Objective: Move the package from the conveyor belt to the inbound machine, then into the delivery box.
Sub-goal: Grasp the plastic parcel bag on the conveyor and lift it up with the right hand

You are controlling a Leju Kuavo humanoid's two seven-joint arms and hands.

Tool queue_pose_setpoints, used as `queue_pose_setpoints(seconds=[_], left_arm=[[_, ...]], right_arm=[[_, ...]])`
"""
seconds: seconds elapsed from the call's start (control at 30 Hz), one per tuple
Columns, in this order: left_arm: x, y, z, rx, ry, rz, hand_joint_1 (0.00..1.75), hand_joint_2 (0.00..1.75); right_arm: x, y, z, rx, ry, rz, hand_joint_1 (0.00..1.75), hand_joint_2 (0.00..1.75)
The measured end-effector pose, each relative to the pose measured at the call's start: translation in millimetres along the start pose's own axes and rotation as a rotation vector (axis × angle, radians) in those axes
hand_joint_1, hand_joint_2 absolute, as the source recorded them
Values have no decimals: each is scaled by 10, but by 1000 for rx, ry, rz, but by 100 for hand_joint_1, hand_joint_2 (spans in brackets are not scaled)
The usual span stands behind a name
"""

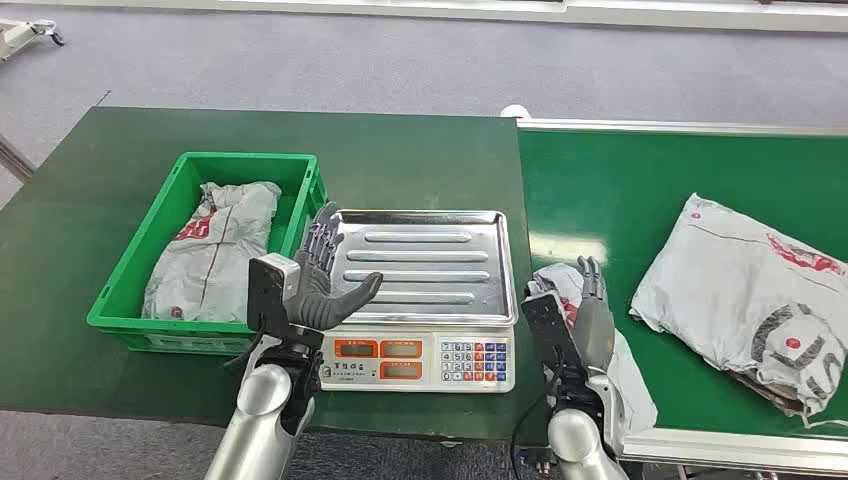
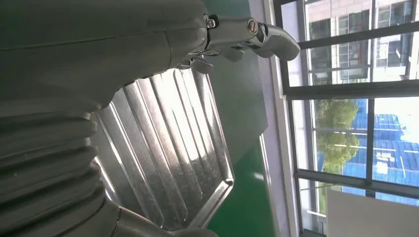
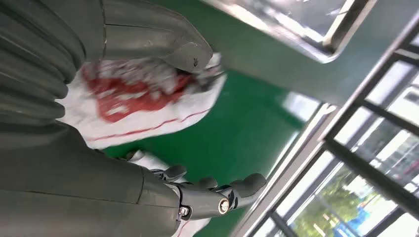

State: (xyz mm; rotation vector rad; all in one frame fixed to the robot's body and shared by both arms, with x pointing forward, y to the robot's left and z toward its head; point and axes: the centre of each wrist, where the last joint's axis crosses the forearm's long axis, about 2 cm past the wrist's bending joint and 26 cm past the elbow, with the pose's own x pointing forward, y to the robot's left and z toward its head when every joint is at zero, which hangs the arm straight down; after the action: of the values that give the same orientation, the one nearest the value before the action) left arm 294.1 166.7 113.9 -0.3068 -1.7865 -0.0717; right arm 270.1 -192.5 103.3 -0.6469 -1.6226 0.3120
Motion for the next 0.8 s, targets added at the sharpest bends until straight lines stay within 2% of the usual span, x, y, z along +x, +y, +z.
queue_pose_setpoints(seconds=[0.2, 0.57, 0.8], left_arm=[[-8, 59, 88, 28, -2, -3, 0, 175], [4, 88, 119, 40, -7, -8, 0, 175], [4, 87, 120, 39, -7, -9, 0, 175]], right_arm=[[-123, -65, 159, -23, 51, 112, 0, 175], [-194, -121, 236, -38, 80, 127, 0, 175], [-245, -160, 370, -63, 117, 198, 0, 175]])
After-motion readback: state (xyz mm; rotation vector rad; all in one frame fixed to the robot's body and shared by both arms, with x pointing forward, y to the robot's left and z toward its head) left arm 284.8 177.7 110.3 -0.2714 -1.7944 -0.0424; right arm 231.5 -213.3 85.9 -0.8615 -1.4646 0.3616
